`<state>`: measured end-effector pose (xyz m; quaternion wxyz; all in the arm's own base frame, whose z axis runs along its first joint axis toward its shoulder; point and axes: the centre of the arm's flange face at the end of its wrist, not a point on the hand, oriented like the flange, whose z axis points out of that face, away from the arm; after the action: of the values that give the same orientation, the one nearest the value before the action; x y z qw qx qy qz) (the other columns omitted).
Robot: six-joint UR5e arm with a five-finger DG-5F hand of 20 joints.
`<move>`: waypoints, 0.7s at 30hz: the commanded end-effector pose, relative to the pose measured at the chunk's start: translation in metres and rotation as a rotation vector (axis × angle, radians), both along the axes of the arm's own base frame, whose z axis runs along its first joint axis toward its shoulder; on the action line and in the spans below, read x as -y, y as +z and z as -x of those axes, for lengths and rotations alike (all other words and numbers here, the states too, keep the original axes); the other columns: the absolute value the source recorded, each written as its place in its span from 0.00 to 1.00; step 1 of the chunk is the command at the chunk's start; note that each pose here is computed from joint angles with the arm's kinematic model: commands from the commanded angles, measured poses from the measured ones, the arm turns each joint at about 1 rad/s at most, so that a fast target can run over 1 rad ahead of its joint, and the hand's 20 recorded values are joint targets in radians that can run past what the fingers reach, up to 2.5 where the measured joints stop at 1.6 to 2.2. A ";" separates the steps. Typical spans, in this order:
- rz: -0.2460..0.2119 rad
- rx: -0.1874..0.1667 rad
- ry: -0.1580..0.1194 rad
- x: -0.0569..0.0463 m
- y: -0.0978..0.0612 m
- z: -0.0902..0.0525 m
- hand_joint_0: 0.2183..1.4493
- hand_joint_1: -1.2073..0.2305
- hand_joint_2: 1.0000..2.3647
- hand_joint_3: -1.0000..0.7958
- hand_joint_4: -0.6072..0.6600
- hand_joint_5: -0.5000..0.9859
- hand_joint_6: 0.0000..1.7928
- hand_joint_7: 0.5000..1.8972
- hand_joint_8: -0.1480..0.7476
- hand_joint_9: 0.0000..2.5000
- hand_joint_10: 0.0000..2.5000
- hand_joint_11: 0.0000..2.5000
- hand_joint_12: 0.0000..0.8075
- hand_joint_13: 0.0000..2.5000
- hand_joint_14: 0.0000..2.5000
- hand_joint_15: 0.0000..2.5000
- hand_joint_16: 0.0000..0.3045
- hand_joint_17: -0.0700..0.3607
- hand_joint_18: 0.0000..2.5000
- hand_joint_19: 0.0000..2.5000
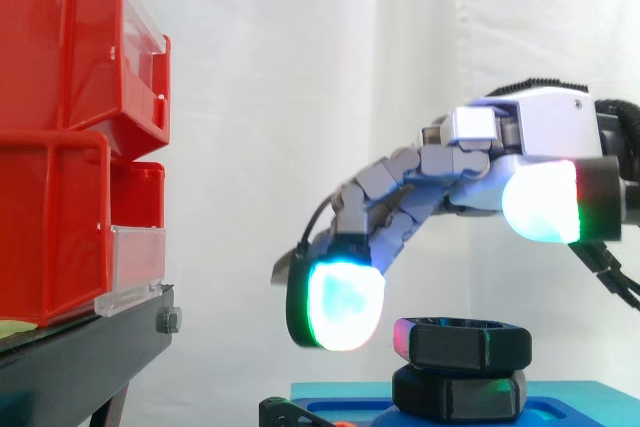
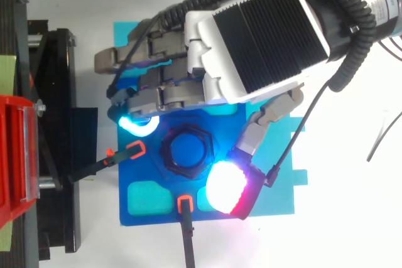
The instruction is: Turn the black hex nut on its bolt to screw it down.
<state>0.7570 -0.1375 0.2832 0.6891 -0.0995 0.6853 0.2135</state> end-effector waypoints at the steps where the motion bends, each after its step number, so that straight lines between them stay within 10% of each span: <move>1: 0.001 0.010 0.002 -0.001 0.007 -0.002 0.15 0.71 0.00 0.28 0.79 0.26 0.28 0.48 0.59 0.28 0.00 0.18 0.52 0.19 0.00 0.04 0.21 0.49 0.26 0.15; 21: 0.000 -0.019 0.010 -0.047 0.003 -0.010 0.16 0.70 0.00 0.28 0.75 0.25 0.40 0.31 0.59 0.31 0.00 0.19 0.50 0.19 0.00 0.04 0.20 0.48 0.25 0.15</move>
<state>0.7665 -0.0952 0.2866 0.6838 -0.1014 0.6889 0.2180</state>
